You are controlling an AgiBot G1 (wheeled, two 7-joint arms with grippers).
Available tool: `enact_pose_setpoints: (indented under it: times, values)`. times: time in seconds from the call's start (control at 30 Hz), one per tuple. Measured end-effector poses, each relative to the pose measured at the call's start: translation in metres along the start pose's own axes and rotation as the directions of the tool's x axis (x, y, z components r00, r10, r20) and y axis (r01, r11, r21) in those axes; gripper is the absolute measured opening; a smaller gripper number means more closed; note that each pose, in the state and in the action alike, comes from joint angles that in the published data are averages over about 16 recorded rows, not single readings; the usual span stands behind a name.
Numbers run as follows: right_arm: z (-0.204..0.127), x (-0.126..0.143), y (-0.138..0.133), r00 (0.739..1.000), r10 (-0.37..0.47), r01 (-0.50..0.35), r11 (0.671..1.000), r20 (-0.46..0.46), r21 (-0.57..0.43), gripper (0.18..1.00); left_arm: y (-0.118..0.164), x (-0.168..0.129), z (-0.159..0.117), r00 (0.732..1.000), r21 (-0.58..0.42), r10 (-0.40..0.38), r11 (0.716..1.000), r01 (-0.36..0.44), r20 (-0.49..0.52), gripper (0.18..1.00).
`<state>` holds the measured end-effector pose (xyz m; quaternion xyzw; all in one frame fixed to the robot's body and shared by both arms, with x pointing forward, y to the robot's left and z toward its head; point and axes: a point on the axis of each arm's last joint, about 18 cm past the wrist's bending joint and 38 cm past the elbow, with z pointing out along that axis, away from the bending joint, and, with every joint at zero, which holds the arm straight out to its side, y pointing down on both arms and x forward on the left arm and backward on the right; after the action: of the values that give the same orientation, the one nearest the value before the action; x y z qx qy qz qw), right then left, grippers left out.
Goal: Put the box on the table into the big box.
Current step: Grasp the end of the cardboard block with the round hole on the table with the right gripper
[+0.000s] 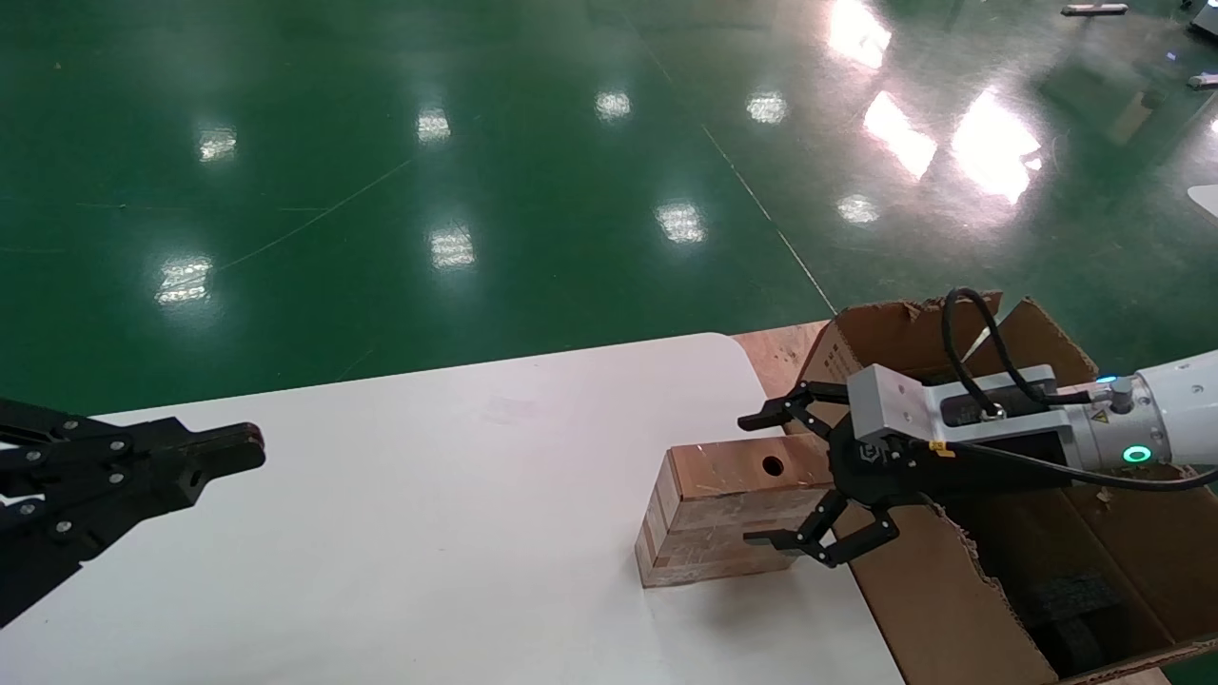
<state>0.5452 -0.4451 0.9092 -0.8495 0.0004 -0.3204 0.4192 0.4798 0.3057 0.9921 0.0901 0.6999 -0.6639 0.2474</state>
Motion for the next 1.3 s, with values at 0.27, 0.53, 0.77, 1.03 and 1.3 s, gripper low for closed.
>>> enact_pose_setpoints:
  times: [0.27,0.53,0.77,1.03,1.3]
  values:
    - [0.0002,0.0024,0.0047,1.000,0.003,-0.003,1.000,0.000,-0.015,1.001,0.0000,0.0000,0.0000,1.000,0.000,0.000,1.000,0.000,0.000,0.191]
    - [0.0006,0.0060,0.0081,1.000,0.005,-0.005,1.000,-0.003,-0.026,1.001,0.0000,0.0000,0.0000,1.000,0.000,0.000,1.000,0.000,0.000,0.191]
    - [0.0008,0.0078,0.0095,1.000,0.005,-0.006,0.999,-0.003,-0.032,1.001,0.0000,0.0000,0.0000,1.000,0.000,0.000,1.000,0.000,0.000,0.191]
    - [0.0007,0.0087,0.0096,1.000,0.005,-0.005,0.999,-0.003,-0.034,1.001,0.0001,-0.0001,-0.0001,1.000,0.000,0.000,1.000,0.000,0.000,0.195]
    - [0.0008,0.0089,0.0092,1.000,0.004,-0.004,0.999,-0.003,-0.033,0.994,0.0001,-0.0001,-0.0001,1.000,0.000,0.000,1.000,0.000,0.001,0.229]
